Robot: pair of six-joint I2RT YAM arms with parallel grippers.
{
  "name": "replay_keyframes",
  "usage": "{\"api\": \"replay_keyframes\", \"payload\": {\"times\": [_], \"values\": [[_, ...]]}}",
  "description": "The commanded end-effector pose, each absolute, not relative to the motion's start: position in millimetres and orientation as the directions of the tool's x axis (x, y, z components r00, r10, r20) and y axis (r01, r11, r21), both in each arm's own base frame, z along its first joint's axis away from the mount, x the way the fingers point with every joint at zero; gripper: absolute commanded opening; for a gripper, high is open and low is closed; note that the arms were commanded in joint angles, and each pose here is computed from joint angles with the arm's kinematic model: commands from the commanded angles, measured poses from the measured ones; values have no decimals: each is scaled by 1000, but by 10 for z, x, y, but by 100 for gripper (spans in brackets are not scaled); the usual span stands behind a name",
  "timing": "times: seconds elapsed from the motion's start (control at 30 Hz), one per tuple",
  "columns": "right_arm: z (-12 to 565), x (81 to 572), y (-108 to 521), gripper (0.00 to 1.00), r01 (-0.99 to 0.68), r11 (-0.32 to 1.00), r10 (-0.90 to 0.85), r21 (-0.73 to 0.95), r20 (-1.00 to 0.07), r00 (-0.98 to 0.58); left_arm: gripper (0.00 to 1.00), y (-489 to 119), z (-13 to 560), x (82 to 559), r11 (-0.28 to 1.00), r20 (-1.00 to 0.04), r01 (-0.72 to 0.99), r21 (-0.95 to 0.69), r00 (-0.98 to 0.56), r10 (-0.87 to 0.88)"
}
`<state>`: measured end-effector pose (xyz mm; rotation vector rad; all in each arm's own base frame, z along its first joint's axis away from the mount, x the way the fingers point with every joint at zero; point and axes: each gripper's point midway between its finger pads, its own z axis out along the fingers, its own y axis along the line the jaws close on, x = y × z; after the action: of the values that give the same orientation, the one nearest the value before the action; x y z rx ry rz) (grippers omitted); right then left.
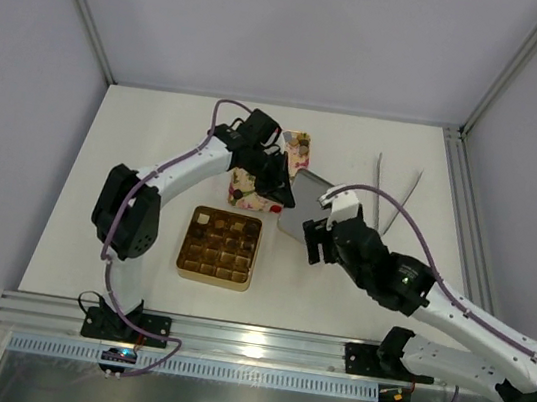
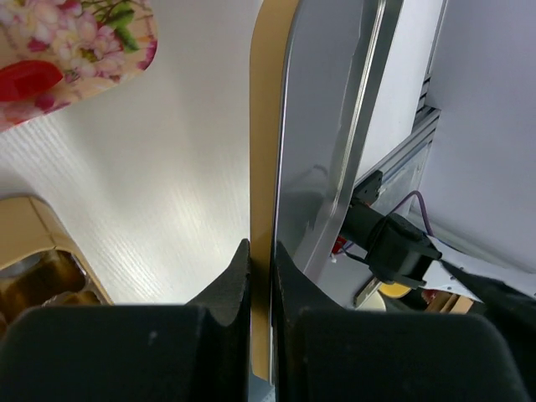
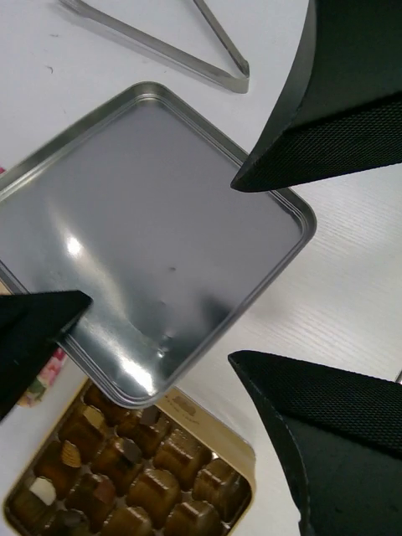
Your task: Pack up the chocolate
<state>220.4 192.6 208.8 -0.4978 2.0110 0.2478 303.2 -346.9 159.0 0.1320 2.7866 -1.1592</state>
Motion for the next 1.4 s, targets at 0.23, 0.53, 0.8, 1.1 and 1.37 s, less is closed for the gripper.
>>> {"api": "replay_keyframes", "payload": {"times": [0.23,0.53,0.8,1.1,1.37], "values": [[2050,1986,2301,80,-425,751,-627,-505,-747,-220,0,-3262,2160,2817,624,-111,99,-775,-994,20],[1992,2194,2316,73,-272,609,-793,-745,-583,-179,0,-3179,2235,2625,604,-98,91,-791,-995,22],[1999,2285,2382,35,-207,530,-848,-823,-510,-143,0,-3129,2300,2511,588,-99,95,-803,-995,26],[2171,2324,2375,4,-142,515,-856,-845,-500,-129,40,-3105,2399,2512,572,-122,111,-813,-992,19],[2394,2312,2273,4,-101,551,-832,-828,-538,-132,83,-2890,2388,2774,619,-197,116,-777,-978,-65]]}}
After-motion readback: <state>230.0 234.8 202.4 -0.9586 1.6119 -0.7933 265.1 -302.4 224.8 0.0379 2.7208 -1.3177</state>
